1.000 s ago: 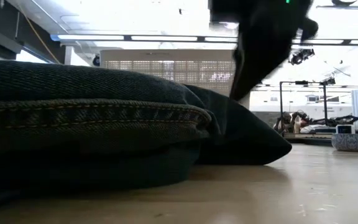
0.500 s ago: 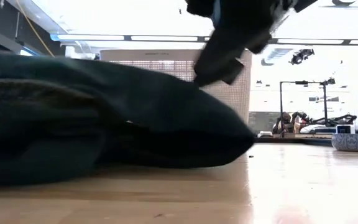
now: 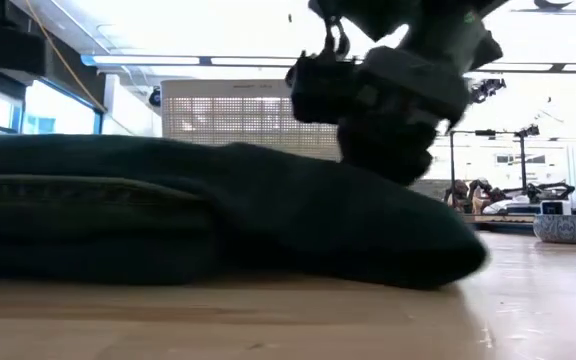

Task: Sort clothes
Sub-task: Put the dark blue pants into the white laundry bin

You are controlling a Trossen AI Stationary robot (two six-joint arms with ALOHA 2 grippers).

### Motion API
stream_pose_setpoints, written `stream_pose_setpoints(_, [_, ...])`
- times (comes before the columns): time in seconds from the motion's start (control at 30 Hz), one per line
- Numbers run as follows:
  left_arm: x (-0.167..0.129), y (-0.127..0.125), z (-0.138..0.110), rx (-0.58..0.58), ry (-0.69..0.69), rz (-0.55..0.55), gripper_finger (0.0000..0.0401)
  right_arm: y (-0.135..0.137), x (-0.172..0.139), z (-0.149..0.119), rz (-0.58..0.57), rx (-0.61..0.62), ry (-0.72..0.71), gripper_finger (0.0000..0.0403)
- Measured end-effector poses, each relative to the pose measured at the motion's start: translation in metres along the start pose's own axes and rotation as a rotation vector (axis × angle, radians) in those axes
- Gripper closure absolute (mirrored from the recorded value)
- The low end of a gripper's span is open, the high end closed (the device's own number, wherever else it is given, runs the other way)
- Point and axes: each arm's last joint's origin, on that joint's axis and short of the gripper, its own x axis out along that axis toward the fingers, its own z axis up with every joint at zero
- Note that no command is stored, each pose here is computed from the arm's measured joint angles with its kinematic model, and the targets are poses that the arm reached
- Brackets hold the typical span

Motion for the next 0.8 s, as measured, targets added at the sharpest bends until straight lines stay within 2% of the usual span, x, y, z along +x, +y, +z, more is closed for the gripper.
stream_pose_setpoints(0.13, [0.004, -0.004, 0.012, -0.032, -0.099, -0.028, 0.0273, 0.018, -0.007, -0.012, -0.032, -0.025, 0.024, 0.0236])
stream_pose_setpoints(0.23, [0.001, -0.007, 0.017, -0.033, -0.125, -0.044, 0.0273, 0.027, -0.023, -0.018, -0.076, -0.02, 0.041, 0.0236])
stream_pose_setpoints(0.4, [-0.025, -0.012, 0.022, -0.043, -0.172, -0.091, 0.0273, 0.047, -0.063, -0.024, -0.171, -0.012, -0.039, 0.0236])
stream_pose_setpoints(0.53, [-0.04, -0.013, 0.016, -0.113, -0.204, -0.134, 0.0273, 0.058, -0.087, -0.032, -0.264, 0.016, -0.104, 0.0236])
stream_pose_setpoints(0.67, [-0.037, -0.009, 0.002, -0.187, -0.157, -0.123, 0.0273, 0.064, -0.098, -0.044, -0.336, 0.071, -0.118, 0.0236])
stream_pose_setpoints(0.8, [-0.019, -0.003, -0.013, -0.266, -0.012, -0.062, 0.0273, 0.066, -0.098, -0.056, -0.354, 0.137, -0.046, 0.0236])
